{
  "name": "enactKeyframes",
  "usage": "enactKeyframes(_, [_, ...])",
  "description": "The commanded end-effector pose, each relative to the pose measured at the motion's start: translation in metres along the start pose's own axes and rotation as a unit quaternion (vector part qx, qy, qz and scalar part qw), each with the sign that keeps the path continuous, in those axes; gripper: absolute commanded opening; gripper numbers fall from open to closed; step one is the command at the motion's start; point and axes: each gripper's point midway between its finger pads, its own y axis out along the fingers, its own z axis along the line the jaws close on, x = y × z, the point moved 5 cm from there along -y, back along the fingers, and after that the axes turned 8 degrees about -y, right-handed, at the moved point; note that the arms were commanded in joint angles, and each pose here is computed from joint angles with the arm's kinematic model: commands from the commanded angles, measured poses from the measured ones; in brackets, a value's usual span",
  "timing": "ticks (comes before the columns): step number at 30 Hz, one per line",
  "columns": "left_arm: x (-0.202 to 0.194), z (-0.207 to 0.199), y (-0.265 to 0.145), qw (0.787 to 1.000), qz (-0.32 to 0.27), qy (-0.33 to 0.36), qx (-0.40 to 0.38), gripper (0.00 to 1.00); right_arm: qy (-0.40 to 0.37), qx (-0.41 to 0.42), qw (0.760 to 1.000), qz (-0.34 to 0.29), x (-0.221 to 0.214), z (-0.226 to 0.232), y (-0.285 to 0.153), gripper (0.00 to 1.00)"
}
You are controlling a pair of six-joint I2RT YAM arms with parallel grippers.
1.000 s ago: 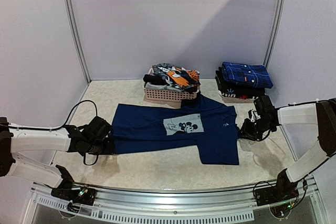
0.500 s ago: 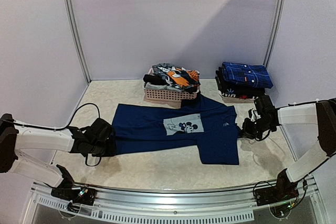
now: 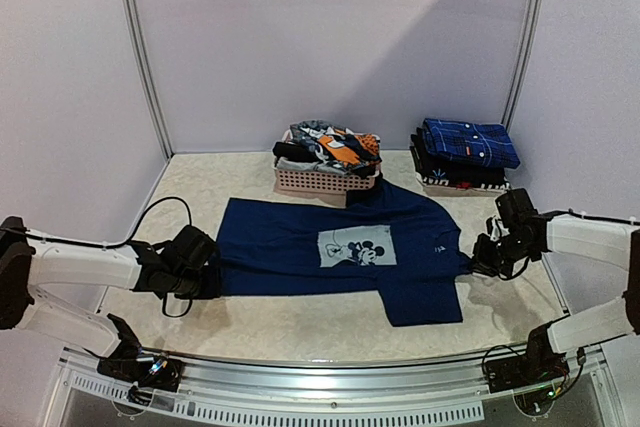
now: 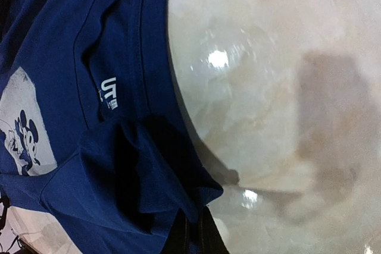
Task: Fold and stack the mixed laundry pile
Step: Pick up the crumpled T-shirt from the center of the board.
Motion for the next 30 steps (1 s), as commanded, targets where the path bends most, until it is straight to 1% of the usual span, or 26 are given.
enactKeyframes(1, [-0.008, 0.008, -0.004, 0.999, 0.029, 0.008, 0.027, 0.0, 0.041, -0.041, 0.997, 0.051, -0.038, -0.021, -0.015, 0.0])
enactKeyframes(6, [-0.006, 0.005, -0.013, 0.999, 0.033, 0.009, 0.021, 0.0, 0.08, -0.041, 0.994, 0.058, -0.056, -0.025, -0.031, 0.0])
enactKeyframes(10, [-0.006, 0.014, -0.023, 0.998, 0.036, 0.008, 0.044, 0.0, 0.113, -0.084, 0.989, 0.046, -0.063, -0.037, -0.043, 0.0])
enactKeyframes(14, [-0.01, 0.032, -0.029, 0.996, 0.031, -0.012, 0.086, 0.0, 0.142, -0.127, 0.981, 0.028, -0.066, -0.049, -0.049, 0.0])
enactKeyframes(18, [-0.013, 0.037, -0.03, 0.995, 0.029, -0.026, 0.089, 0.0, 0.155, -0.167, 0.973, 0.031, -0.074, -0.063, -0.044, 0.0])
enactKeyframes(21, [-0.012, 0.036, -0.03, 0.995, 0.031, -0.02, 0.093, 0.0, 0.165, -0.158, 0.973, 0.042, -0.081, -0.063, -0.041, 0.0])
enactKeyframes(27, [-0.016, 0.034, -0.026, 0.994, 0.046, -0.015, 0.095, 0.0, 0.163, -0.144, 0.976, 0.022, -0.079, -0.062, -0.044, 0.0])
enactKeyframes(30, [-0.017, 0.033, -0.024, 0.995, 0.047, -0.014, 0.092, 0.06, 0.163, -0.128, 0.978, 0.007, -0.076, -0.059, -0.044, 0.03])
